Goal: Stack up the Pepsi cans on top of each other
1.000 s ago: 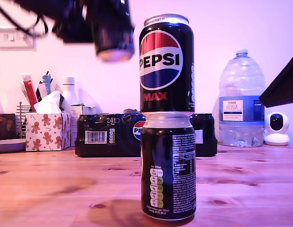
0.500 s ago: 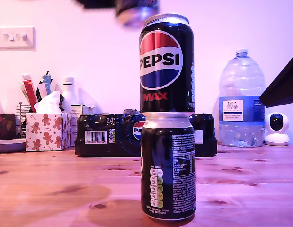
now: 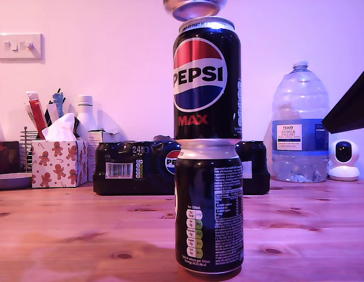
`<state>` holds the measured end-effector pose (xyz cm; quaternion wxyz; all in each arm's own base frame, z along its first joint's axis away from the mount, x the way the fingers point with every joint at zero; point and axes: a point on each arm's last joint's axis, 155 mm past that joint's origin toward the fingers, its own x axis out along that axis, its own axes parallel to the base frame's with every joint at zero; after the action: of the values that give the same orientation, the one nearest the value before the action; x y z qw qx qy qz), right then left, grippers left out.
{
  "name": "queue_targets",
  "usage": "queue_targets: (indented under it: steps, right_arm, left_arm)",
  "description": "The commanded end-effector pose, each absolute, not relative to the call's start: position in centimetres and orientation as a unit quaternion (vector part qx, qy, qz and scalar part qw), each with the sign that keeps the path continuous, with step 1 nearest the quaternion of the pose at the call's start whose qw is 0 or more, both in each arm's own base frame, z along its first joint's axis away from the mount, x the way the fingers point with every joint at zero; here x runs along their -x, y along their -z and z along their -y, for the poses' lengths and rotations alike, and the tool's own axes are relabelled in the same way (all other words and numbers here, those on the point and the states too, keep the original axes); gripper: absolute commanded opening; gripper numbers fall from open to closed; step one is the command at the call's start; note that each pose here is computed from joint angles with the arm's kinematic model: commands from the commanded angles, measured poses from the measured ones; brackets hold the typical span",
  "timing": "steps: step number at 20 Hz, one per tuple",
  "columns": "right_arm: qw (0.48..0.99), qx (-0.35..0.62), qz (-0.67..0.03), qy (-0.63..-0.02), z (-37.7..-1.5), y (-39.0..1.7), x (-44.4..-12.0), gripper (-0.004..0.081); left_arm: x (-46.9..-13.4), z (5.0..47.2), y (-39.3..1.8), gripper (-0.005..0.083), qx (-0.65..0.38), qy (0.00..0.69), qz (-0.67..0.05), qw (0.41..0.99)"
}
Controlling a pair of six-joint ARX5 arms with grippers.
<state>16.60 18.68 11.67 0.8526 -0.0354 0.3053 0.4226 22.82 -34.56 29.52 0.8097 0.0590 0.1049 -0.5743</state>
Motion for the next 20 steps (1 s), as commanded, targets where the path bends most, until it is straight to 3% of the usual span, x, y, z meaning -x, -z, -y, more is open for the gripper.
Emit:
queue_targets:
  steps: [1,20]
  right_arm:
    - [0.852,0.036,-0.303,-0.426,-18.9,-11.6,-16.6,-0.0013]
    - [0.857,0.037,-0.284,-0.430,-18.8,-12.7,-16.6,-0.0013]
  left_arm:
    - [-22.0,34.7,-32.7,0.0473,-0.053,0.583,-0.060,0.808]
    - [-21.7,34.8,-30.6,0.0475,-0.074,0.580,-0.090,0.806]
